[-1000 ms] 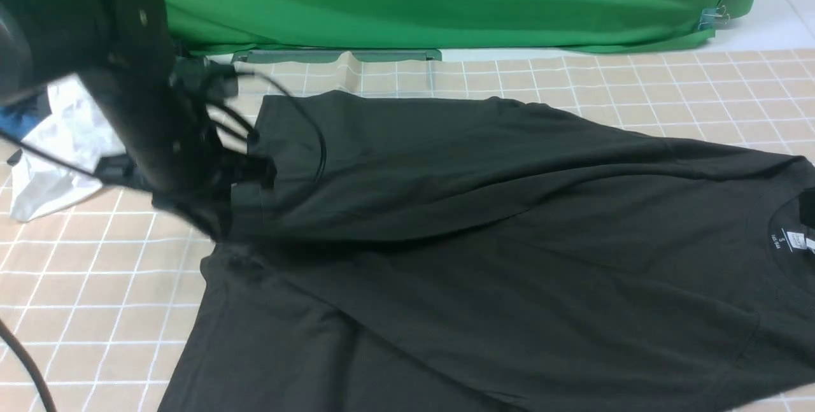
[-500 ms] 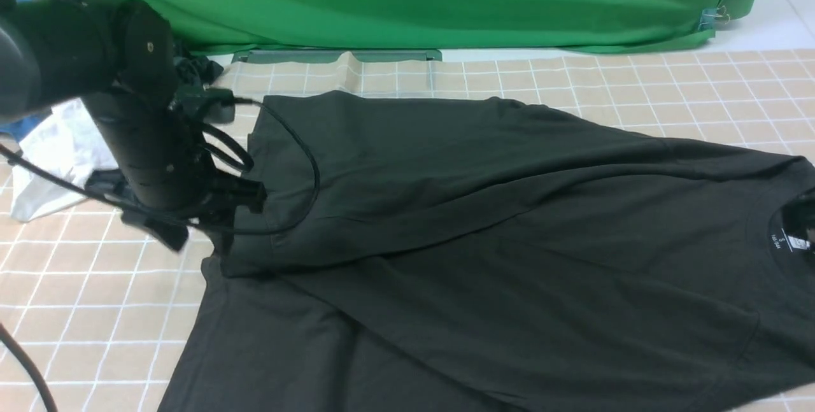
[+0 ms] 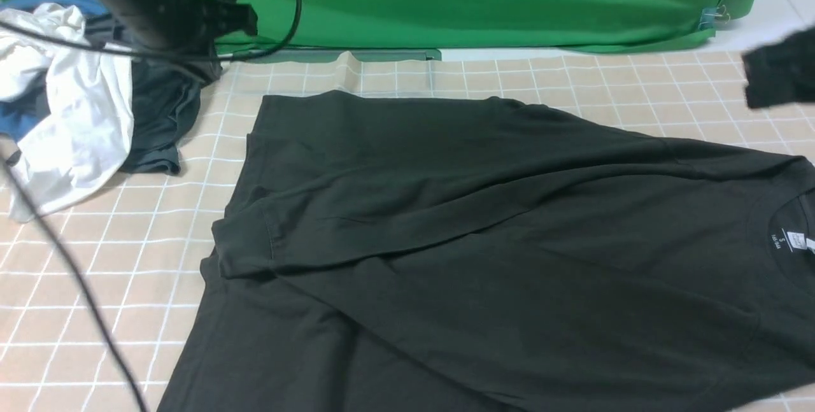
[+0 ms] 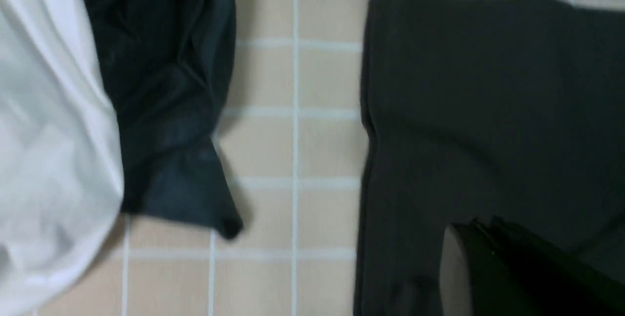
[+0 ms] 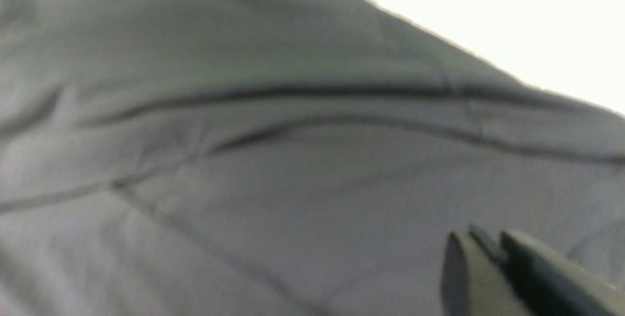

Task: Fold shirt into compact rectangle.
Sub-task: 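Grasp the near edge of the shirt at its hem and shoulder corners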

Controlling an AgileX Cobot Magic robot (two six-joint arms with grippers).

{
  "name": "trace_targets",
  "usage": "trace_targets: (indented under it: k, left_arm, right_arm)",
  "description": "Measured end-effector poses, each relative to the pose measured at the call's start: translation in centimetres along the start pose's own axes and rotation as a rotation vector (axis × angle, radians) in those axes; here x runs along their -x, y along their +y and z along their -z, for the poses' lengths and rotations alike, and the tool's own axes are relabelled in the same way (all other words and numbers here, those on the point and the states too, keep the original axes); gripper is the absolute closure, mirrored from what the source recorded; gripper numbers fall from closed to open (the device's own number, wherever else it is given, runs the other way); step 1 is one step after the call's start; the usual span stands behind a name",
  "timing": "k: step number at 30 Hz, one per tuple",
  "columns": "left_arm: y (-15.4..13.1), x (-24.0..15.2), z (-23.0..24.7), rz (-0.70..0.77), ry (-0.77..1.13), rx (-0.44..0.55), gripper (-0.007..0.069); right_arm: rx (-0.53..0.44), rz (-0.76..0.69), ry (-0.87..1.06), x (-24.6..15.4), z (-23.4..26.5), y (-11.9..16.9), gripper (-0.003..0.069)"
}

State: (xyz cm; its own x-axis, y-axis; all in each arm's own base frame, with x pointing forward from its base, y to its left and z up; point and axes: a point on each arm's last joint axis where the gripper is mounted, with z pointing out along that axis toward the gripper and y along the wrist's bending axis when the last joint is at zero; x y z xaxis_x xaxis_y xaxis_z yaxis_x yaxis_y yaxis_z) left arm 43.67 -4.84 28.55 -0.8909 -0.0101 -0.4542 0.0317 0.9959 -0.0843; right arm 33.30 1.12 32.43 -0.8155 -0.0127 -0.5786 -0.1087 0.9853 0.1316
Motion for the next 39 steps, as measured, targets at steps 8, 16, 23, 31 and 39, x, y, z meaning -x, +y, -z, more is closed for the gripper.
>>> trace_targets:
  k: [8, 16, 23, 31, 39]
  left_arm:
    - [0.6, 3.3, -7.7, -0.040, -0.060, 0.005, 0.0307]
    - [0.8, 2.5, -15.1, -0.084, -0.079, -0.016, 0.0043]
    - [0.9, 2.3, -16.6, -0.173, -0.092, -0.020, 0.0098]
    - [0.0, 2.3, -17.0, -0.291, -0.106, -0.045, 0.0469]
    - [-0.4, 2.5, -16.7, -0.314, -0.106, -0.005, 0.0589]
  right_arm:
    - [0.011, -0.015, 0.125, 3.0, -5.4, -1.3, 0.0235]
    - [0.017, -0.021, 0.172, 3.2, -7.4, -1.6, 0.0227]
    - [0.016, -0.019, 0.168, 3.3, -7.3, -1.6, 0.0228]
    - [0.009, -0.019, 0.131, 3.6, -7.3, -1.7, 0.0228]
    - [0.003, -0.022, 0.114, 3.8, -8.0, -1.9, 0.0228]
